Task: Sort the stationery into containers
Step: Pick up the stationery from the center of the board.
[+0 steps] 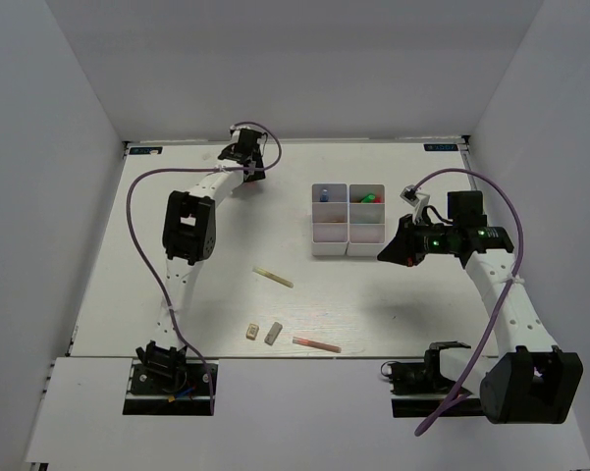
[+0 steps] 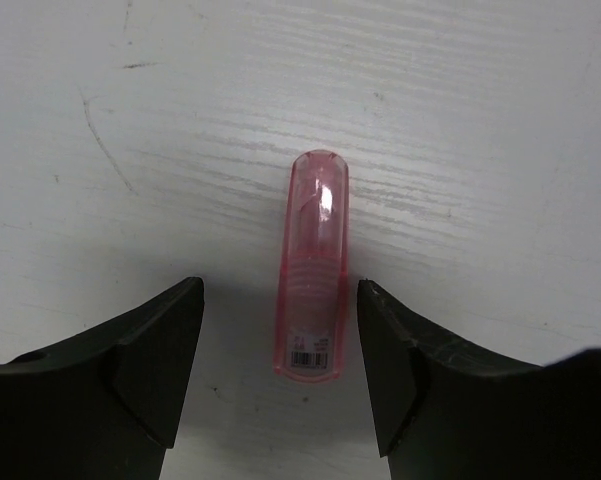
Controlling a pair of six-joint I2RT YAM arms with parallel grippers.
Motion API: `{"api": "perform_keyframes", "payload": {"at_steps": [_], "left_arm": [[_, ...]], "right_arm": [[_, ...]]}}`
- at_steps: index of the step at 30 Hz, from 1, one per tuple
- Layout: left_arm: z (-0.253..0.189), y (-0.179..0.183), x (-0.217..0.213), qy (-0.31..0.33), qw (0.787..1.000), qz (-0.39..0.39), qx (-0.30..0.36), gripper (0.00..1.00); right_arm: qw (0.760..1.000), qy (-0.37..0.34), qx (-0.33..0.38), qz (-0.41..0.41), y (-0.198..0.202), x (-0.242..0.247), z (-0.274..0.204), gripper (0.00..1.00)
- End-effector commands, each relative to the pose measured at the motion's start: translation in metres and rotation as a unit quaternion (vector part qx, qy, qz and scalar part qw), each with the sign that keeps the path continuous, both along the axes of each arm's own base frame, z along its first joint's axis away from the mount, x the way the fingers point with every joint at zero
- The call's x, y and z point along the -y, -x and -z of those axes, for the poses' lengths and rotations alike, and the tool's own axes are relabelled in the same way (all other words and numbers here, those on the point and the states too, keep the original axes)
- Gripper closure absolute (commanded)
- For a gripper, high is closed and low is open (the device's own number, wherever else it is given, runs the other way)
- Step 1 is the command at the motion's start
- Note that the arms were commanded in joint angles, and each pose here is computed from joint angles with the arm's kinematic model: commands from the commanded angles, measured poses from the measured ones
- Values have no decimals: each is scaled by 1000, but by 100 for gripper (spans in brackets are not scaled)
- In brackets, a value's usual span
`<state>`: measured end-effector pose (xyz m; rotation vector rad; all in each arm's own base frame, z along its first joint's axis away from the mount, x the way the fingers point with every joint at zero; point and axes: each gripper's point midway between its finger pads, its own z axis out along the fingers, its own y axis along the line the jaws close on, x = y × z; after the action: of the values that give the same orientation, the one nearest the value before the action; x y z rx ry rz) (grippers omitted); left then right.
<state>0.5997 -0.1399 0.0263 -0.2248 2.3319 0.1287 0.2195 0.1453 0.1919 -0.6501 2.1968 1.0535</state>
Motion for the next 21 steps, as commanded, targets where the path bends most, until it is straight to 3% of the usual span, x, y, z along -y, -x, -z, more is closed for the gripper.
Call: {"api": "perform_keyframes", "payload": {"at_steps": [1, 5, 14, 17, 21], "left_arm": [[-20, -12, 9, 18, 1000, 2, 21, 27], [-11, -8, 7, 19, 1000, 1, 7, 28], [9, 5, 1, 17, 999, -1, -33, 47], [15, 11, 2, 17, 999, 0, -47, 60], [13, 17, 0, 29, 998, -4, -53, 88]], "right_arm": [[1000, 1, 2, 4, -2, 2, -5, 100], [1000, 2, 4, 3, -2, 1, -7, 100], [1000, 3, 7, 5, -1, 2, -9, 100], [1000, 4, 7, 5, -2, 2, -9, 100], [1000, 4, 8, 5, -2, 2, -8, 100]]}}
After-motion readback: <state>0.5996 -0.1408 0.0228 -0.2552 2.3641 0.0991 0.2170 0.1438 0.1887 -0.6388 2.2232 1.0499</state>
